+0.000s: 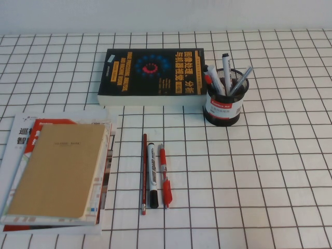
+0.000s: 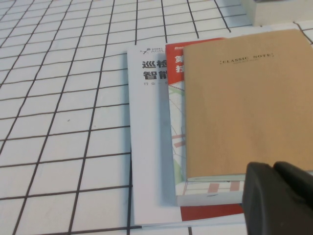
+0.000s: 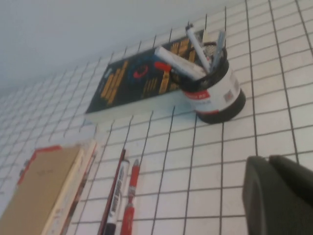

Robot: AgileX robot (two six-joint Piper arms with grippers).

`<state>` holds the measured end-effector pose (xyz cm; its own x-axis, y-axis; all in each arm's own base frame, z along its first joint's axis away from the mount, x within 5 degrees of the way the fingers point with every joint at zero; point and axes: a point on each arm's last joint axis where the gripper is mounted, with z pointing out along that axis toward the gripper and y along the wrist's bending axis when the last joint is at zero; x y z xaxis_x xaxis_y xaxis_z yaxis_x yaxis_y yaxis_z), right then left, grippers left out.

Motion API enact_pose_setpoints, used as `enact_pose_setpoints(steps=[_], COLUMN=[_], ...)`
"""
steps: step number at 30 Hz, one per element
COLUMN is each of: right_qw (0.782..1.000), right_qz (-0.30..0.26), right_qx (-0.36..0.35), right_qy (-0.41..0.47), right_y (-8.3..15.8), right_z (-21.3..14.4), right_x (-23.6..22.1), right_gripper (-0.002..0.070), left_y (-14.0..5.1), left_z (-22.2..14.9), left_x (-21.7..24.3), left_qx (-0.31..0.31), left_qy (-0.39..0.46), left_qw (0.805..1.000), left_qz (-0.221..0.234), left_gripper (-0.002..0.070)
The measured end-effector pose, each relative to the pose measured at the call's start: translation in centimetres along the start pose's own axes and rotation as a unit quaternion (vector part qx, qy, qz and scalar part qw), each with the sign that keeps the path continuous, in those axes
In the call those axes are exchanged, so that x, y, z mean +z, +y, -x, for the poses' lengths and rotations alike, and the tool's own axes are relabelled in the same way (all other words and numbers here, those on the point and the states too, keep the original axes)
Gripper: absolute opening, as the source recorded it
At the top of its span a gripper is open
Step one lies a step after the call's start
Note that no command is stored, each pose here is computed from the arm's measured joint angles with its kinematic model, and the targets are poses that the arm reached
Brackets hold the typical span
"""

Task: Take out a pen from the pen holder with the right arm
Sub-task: 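Take a marker out of the pen holder and lay it on the table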

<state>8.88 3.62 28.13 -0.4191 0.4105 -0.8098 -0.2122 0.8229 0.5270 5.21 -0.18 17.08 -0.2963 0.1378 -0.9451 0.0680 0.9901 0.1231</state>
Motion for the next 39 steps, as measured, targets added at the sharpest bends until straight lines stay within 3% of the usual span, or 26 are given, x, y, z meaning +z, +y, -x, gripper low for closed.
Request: enact_pose_setpoints(steps=[7,14,23,26,33,39], right_qw=[0.991,0.980,0.971,0.967,0.938,0.925], right_qz=[-0.020,-0.043,0.007,0.017,0.036,0.037], right_qx=[-0.041,-0.081,-0.179,-0.219,-0.345,-0.376], right_qy=[0.129,0.178,0.159,0.127,0.020,-0.043], right_y=[0.2,-0.5,3.7,5.0,6.8,6.2], right_z=[2.9,4.5,3.7,2.8,0.9,-1.4], right_x=[4.4,9.0,15.4,17.1,20.6,24.2], right_gripper=[-0.0016,-0.0016,-0.0008,0.0051,0.0290,0.0327], left_y=[0.0,0.0,0.0,0.0,0.0,0.0], left_z=[0.0,0.0,0.0,0.0,0.0,0.0], left_x=[0.0,0.0,0.0,0.0,0.0,0.0], left_qx=[0.000,0.000,0.000,0.000,0.000,0.000], left_qy=[0.000,0.000,0.000,0.000,0.000,0.000], left_qw=[1.000,1.000,1.000,1.000,1.000,1.000], left_qz=[0.000,0.000,0.000,0.000,0.000,0.000], left_gripper=[-0.0004,-0.0004,-0.0004,-0.0004,-0.0004,-0.0004])
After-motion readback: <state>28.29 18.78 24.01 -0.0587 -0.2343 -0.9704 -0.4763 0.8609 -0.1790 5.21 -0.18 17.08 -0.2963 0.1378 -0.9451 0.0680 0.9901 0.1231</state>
